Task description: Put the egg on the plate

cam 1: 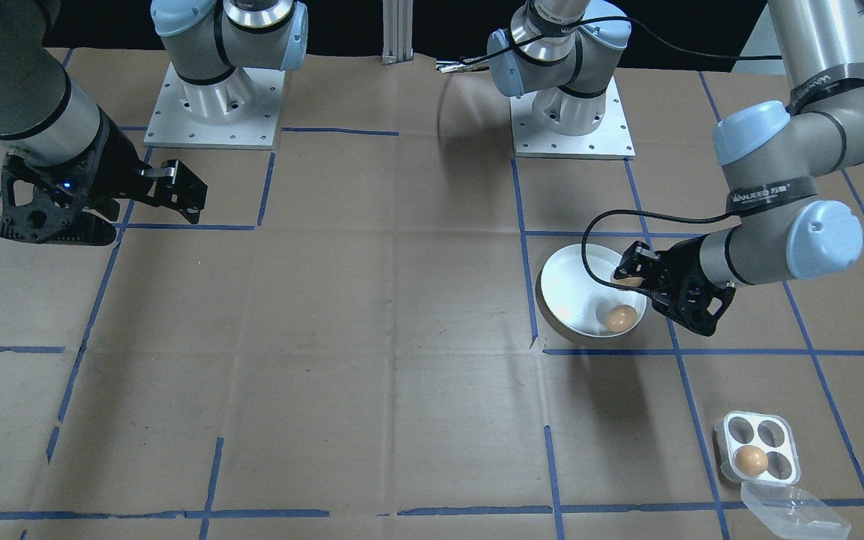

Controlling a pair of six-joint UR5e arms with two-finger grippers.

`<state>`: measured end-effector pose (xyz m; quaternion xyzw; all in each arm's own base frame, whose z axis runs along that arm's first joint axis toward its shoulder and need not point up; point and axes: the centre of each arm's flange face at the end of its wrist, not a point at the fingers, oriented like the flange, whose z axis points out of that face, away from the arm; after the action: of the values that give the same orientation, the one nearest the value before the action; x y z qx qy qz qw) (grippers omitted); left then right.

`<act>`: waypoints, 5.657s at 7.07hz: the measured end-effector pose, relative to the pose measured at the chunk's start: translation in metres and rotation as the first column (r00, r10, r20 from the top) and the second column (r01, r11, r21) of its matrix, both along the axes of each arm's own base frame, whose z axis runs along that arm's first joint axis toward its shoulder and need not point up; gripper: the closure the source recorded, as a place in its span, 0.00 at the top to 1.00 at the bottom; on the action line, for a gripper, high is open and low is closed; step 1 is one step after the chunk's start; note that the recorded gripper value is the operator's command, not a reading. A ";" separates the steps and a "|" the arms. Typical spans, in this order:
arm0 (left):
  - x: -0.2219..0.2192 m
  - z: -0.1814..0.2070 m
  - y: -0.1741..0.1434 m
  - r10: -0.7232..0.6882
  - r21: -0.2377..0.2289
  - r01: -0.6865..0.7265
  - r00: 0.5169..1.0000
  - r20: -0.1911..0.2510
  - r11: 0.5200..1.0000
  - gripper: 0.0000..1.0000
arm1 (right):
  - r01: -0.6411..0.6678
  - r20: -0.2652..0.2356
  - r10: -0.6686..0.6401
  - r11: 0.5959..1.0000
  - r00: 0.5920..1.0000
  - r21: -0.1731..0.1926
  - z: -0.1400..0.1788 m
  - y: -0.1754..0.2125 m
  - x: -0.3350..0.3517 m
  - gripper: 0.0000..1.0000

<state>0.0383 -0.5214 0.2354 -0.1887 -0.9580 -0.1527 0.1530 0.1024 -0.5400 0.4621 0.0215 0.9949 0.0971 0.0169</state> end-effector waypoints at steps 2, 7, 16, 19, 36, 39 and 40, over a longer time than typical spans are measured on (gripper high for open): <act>-0.006 -0.021 0.011 0.028 0.038 -0.028 1.000 0.001 0.999 0.98 | 0.000 0.001 0.000 1.000 1.000 0.000 0.000 0.000 0.000 1.00; 0.013 0.002 -0.021 0.091 -0.097 -0.079 0.987 0.132 0.992 0.99 | 0.000 0.001 0.000 1.000 1.000 0.001 -0.001 0.000 0.000 1.00; 0.084 0.021 -0.184 0.161 -0.317 -0.067 0.947 0.279 0.946 0.99 | 0.000 0.000 0.000 1.000 1.000 0.000 0.000 0.000 0.000 1.00; 0.092 0.001 -0.203 0.179 -0.328 -0.081 0.943 0.282 0.941 0.99 | 0.000 0.000 0.000 1.000 1.000 0.000 0.000 0.000 0.000 1.00; 0.101 -0.006 -0.224 0.190 -0.309 -0.099 0.941 0.280 0.946 0.02 | 0.000 0.000 0.000 1.000 1.000 0.000 0.000 0.000 0.000 1.00; 0.086 0.050 -0.194 0.206 -0.216 -0.156 0.950 0.233 0.964 0.00 | 0.000 0.000 0.000 1.000 1.000 0.001 0.000 0.000 0.000 1.00; 0.074 0.068 -0.176 0.256 -0.150 -0.229 0.944 0.206 0.962 0.00 | 0.000 0.001 0.000 1.000 1.000 0.000 0.000 0.000 0.000 1.00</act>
<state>0.1125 -0.6970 0.3031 -0.0600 -0.9926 -0.0931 0.0501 0.1024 -0.5402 0.4619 0.0215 0.9949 0.0973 0.0172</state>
